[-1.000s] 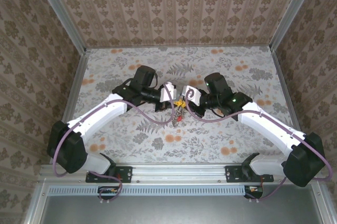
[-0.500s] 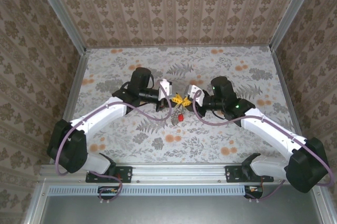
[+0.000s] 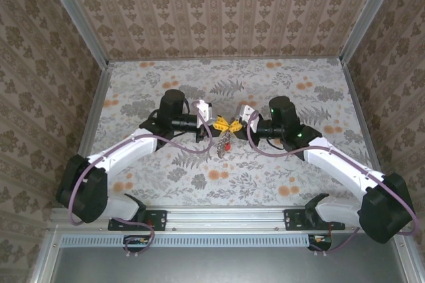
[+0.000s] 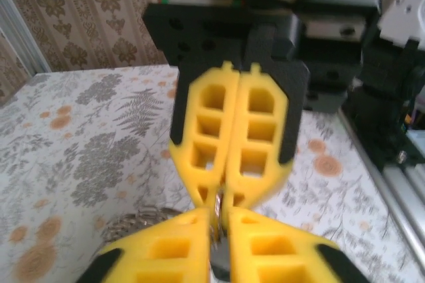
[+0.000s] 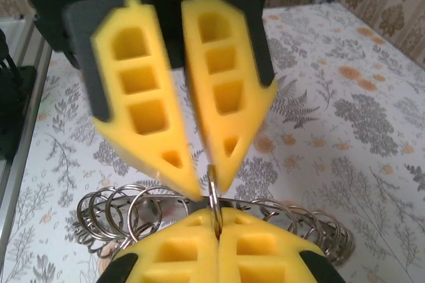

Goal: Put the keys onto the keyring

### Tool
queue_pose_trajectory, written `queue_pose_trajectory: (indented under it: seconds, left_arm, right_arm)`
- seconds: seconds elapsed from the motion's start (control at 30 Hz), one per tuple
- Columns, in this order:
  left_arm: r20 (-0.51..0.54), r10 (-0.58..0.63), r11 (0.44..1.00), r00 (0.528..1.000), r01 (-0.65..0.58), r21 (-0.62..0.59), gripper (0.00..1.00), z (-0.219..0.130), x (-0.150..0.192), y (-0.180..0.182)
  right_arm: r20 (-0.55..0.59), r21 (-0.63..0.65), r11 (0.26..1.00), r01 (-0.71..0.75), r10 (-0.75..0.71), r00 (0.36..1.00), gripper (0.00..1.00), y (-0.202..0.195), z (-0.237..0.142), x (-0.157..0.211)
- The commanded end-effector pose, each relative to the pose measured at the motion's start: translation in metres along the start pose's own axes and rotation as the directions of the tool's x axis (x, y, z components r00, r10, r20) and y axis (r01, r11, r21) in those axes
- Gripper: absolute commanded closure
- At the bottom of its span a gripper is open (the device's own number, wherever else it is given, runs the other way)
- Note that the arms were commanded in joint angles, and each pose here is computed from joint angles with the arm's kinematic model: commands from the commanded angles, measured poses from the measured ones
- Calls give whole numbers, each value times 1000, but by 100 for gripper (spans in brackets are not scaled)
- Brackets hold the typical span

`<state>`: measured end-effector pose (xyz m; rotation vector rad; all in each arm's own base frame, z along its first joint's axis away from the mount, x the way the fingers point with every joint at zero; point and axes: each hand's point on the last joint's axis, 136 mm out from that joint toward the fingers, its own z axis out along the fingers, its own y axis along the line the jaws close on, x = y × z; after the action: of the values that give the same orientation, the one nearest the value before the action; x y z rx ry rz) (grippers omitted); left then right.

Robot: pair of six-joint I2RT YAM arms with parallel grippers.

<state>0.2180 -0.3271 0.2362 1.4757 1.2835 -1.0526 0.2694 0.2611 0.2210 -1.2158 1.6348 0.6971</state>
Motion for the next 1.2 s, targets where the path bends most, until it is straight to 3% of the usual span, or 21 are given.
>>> queue_pose_trajectory:
  seconds: [0.0, 0.03, 0.13, 0.33, 0.47, 0.53, 0.6, 0.7, 0.8, 0.83, 0.87, 0.97, 1.03, 1.1, 1.17]
  left_arm:
    - [-91, 25, 1000, 996, -25, -7, 73, -13, 1, -6]
    - [-121, 32, 999, 992, -36, -27, 67, -15, 2, -4]
    - [-153, 44, 995, 987, -58, -86, 62, -25, 1, 4]
    - [-34, -95, 952, 995, 81, -296, 51, -57, -18, 49]
    - [75, -266, 847, 961, 270, -458, 27, -94, -22, 88]
    - [124, -300, 819, 946, 322, -475, 0, -105, -26, 95]
    - [169, -328, 788, 929, 368, -494, 0, -116, -28, 101]
    - [262, -384, 666, 886, 462, -586, 0, -142, -24, 120]
    - [328, -395, 617, 858, 512, -598, 0, -158, -22, 127]
    - [338, -406, 618, 849, 527, -583, 0, -159, -20, 128]
    - [323, -409, 657, 854, 521, -545, 1, -154, -22, 124]
    - [218, -381, 779, 898, 439, -448, 21, -130, -26, 105]
    - [95, -280, 884, 955, 295, -362, 30, -102, -27, 77]
    - [-19, -131, 954, 991, 120, -275, 44, -79, -25, 49]
    - [-101, 15, 985, 995, -32, -167, 49, -56, -20, 20]
  right_arm:
    - [-53, 18, 999, 46, -45, 998, 100, -8, -5, -8]
    - [-79, 10, 999, 52, -51, 996, 100, -6, -5, -5]
    - [-120, 3, 996, 84, -83, 989, 100, -5, -4, -3]
    - [-153, -4, 994, 113, -112, 982, 100, -5, -2, -2]
    - [-150, -7, 993, 120, -120, 981, 100, -4, -1, -3]
    - [-147, -8, 992, 124, -124, 981, 100, -4, -1, -5]
    - [-146, -9, 992, 124, -124, 982, 100, -4, -1, -5]
    - [-143, -9, 992, 127, -127, 982, 100, -4, -1, -6]
    - [-138, -9, 991, 130, -131, 982, 100, -4, 0, -8]
    - [-137, -11, 991, 131, -131, 982, 100, -4, 1, -8]
    - [-135, -11, 991, 133, -133, 982, 100, -4, 1, -8]
    - [-130, -24, 991, 135, -137, 982, 100, -3, 2, -8]
    - [-129, -36, 990, 138, -141, 982, 100, -1, 3, -8]
    - [-130, -46, 989, 142, -147, 981, 100, 0, 3, -9]
    - [-132, -60, 988, 142, -149, 980, 100, 2, 2, -9]
